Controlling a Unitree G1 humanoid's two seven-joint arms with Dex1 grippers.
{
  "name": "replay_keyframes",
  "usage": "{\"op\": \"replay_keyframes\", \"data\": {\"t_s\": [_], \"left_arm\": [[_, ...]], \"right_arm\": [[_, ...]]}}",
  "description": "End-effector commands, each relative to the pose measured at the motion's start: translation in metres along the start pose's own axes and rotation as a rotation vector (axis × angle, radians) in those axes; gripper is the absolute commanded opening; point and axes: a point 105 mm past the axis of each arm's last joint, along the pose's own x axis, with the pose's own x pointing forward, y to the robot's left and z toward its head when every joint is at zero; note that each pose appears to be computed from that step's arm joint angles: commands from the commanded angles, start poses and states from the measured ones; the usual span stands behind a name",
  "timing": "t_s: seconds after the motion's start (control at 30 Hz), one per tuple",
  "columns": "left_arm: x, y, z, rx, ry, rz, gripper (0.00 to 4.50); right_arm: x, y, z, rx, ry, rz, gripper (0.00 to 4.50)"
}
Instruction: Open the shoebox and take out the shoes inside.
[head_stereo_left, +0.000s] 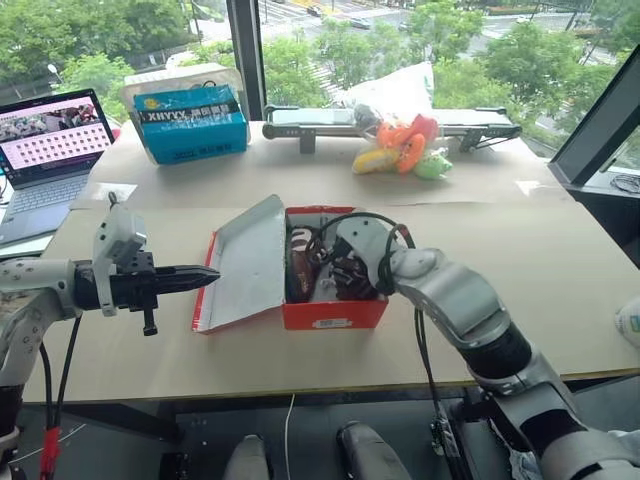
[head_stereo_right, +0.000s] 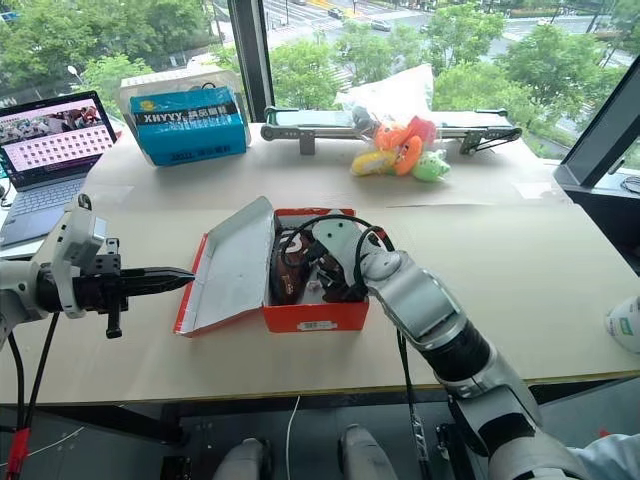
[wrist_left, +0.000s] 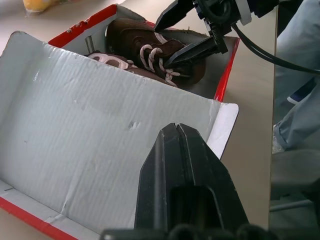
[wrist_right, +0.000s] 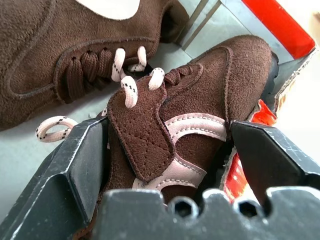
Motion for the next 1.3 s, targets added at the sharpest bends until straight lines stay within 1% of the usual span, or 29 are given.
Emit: {"op": "replay_keyframes", "data": {"t_s": [0.03, 0.1, 0.13, 0.27, 0.4, 0.47, 0.57, 0.73, 0.83, 0.97, 1.07, 1.3], "left_arm": [[-0.001, -0.003, 0.012, 0.047, -0.023, 0.000, 0.00], [-0.002, -0.002, 0.013, 0.048, -0.025, 0.004, 0.00], [-0.002, -0.002, 0.013, 0.049, -0.027, 0.005, 0.00], [-0.003, -0.002, 0.013, 0.051, -0.030, 0.006, 0.00], [-0.003, -0.002, 0.013, 0.052, -0.031, 0.007, 0.00], [-0.002, -0.001, 0.013, 0.053, -0.033, 0.008, 0.00], [-0.002, -0.001, 0.013, 0.053, -0.033, 0.008, 0.00], [-0.001, 0.000, 0.012, 0.054, -0.036, 0.006, 0.00], [0.000, 0.000, 0.012, 0.055, -0.036, 0.003, 0.00], [0.000, 0.001, 0.012, 0.055, -0.037, 0.002, 0.00], [0.000, 0.001, 0.011, 0.055, -0.036, 0.000, 0.00], [0.001, 0.002, 0.011, 0.053, -0.037, -0.008, 0.00]], "right_arm": [[0.011, 0.007, -0.022, 0.025, 0.077, 0.024, 4.44], [0.012, 0.009, -0.022, 0.028, 0.075, 0.031, 3.94], [0.012, 0.010, -0.023, 0.026, 0.076, 0.030, 3.77], [0.013, 0.010, -0.024, 0.021, 0.075, 0.024, 2.39], [0.013, 0.010, -0.024, 0.014, 0.074, 0.023, 1.15], [0.013, 0.010, -0.024, 0.008, 0.073, 0.020, 0.63], [0.013, 0.010, -0.024, 0.001, 0.068, 0.015, 0.19], [0.011, 0.006, -0.018, -0.005, 0.049, -0.001, 0.12], [0.006, 0.003, -0.009, -0.013, 0.026, -0.011, 0.12], [-0.010, -0.002, 0.010, -0.024, -0.017, -0.014, 0.12], [-0.020, -0.001, 0.019, -0.007, -0.039, 0.007, 0.12], [-0.037, -0.012, 0.030, 0.053, -0.062, -0.009, 0.12]]}}
